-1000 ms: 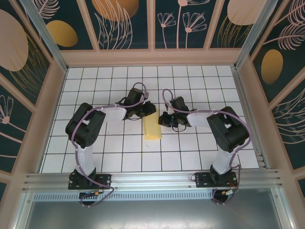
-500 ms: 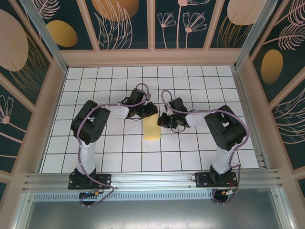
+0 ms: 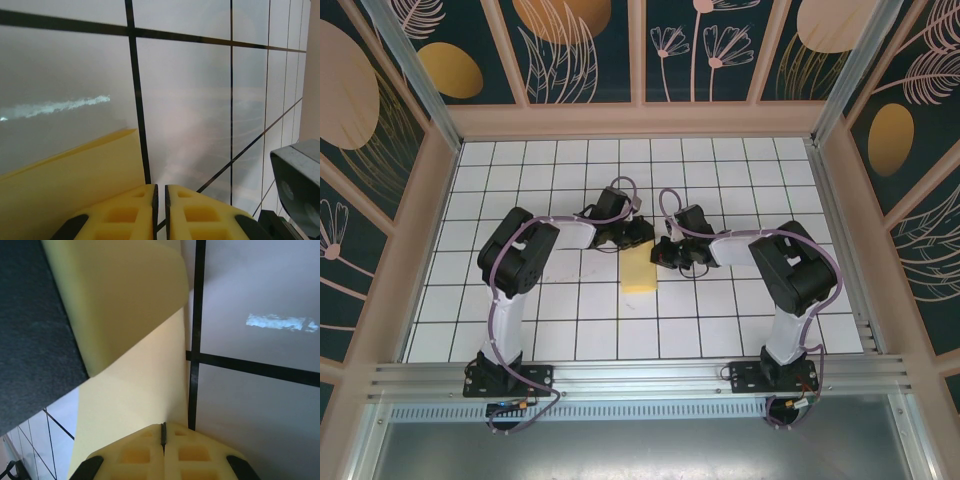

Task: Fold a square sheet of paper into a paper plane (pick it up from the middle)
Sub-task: First fold in half a square sheet of paper at the center of the table.

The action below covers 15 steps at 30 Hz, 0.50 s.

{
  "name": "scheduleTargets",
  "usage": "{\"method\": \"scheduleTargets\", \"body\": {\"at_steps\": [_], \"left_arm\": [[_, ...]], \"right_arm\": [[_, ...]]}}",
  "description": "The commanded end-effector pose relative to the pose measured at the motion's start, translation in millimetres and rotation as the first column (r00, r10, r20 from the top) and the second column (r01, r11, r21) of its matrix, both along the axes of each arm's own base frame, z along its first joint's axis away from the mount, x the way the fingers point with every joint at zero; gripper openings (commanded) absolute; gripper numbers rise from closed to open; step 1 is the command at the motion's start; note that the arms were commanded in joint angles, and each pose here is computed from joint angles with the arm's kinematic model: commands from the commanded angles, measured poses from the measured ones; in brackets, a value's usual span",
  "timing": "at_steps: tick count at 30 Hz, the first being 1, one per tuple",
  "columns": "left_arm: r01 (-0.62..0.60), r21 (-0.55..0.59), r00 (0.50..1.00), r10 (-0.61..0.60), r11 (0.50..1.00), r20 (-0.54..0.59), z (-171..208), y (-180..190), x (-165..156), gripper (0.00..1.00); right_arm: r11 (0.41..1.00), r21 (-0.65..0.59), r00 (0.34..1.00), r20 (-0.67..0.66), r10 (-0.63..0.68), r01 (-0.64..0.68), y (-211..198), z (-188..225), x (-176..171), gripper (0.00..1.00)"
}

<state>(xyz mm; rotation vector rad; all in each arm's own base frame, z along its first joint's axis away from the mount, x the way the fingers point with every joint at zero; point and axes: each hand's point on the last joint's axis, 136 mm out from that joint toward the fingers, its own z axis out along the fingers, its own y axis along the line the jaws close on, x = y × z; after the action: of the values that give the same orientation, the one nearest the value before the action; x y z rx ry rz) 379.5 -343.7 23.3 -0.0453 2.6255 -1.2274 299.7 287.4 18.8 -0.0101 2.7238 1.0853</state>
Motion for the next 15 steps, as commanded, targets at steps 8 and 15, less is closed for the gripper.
{"method": "scheduleTargets", "body": {"at_steps": [8, 15], "left_arm": [[-0.023, 0.114, 1.000, 0.024, 0.993, -0.004, -24.5, 11.6, 2.7, 0.15], [-0.046, 0.171, 0.999, 0.049, 0.984, -0.014, -40.1, 22.9, -1.3, 0.13]], "right_arm": [[1.000, -0.005, 0.996, -0.086, 0.029, -0.029, -6.0, -11.5, -24.4, 0.05], [0.997, 0.017, 0.990, -0.121, 0.074, -0.073, -11.1, -7.6, -58.9, 0.05]]}}
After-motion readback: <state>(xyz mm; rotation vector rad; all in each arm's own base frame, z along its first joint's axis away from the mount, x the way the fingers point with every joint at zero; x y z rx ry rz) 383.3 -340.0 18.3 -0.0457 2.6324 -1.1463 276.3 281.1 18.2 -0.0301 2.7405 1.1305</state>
